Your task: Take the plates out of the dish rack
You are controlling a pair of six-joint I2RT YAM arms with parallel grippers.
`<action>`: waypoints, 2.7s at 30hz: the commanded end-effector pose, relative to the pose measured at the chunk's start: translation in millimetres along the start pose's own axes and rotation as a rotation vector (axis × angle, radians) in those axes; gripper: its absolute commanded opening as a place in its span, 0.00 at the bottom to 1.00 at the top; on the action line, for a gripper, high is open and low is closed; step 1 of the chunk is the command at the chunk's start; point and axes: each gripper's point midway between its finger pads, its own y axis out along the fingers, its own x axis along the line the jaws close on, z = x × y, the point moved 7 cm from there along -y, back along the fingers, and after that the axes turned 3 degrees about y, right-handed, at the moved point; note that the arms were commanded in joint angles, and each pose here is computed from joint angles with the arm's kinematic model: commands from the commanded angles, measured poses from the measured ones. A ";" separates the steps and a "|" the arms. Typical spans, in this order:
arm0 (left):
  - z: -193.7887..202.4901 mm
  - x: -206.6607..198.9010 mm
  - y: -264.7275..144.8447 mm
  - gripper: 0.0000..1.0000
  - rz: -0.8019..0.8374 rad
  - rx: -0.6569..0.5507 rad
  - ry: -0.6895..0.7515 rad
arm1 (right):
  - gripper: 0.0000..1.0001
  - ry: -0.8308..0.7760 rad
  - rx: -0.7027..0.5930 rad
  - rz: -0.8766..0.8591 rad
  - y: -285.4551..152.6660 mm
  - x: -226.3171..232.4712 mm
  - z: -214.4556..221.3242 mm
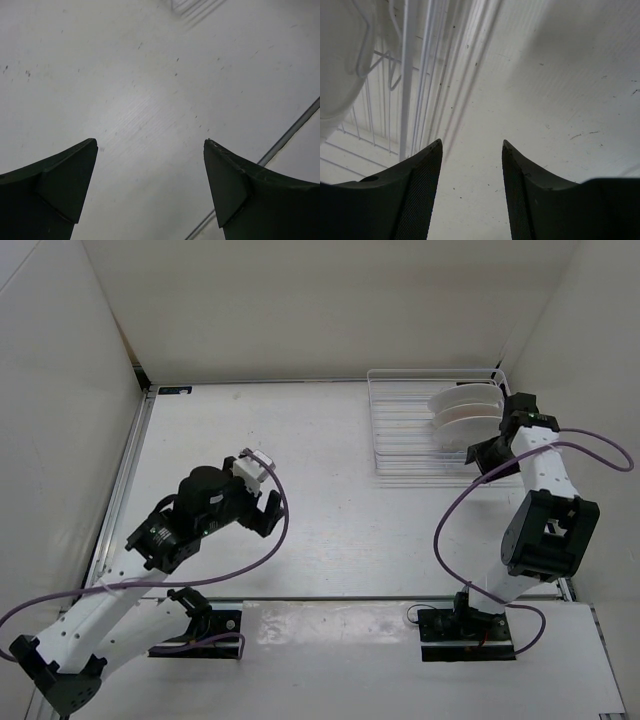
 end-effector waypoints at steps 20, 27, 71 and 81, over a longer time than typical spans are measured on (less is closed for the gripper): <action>-162.0 30.7 275.2 1.00 -0.082 0.111 -0.725 | 0.55 -0.492 -0.396 -0.265 -148.7 -6.9 -32.1; -103.6 23.1 349.7 1.00 -0.130 0.189 -0.769 | 0.56 -0.529 -0.392 -0.274 -161.3 4.2 -37.9; -20.7 -18.7 331.7 0.00 -0.141 0.416 -0.727 | 0.64 -0.448 0.055 -0.224 -111.6 17.7 -7.6; 13.5 -18.7 308.4 0.00 -0.358 0.439 -0.818 | 0.69 -0.545 0.037 -0.289 -110.4 4.5 -0.3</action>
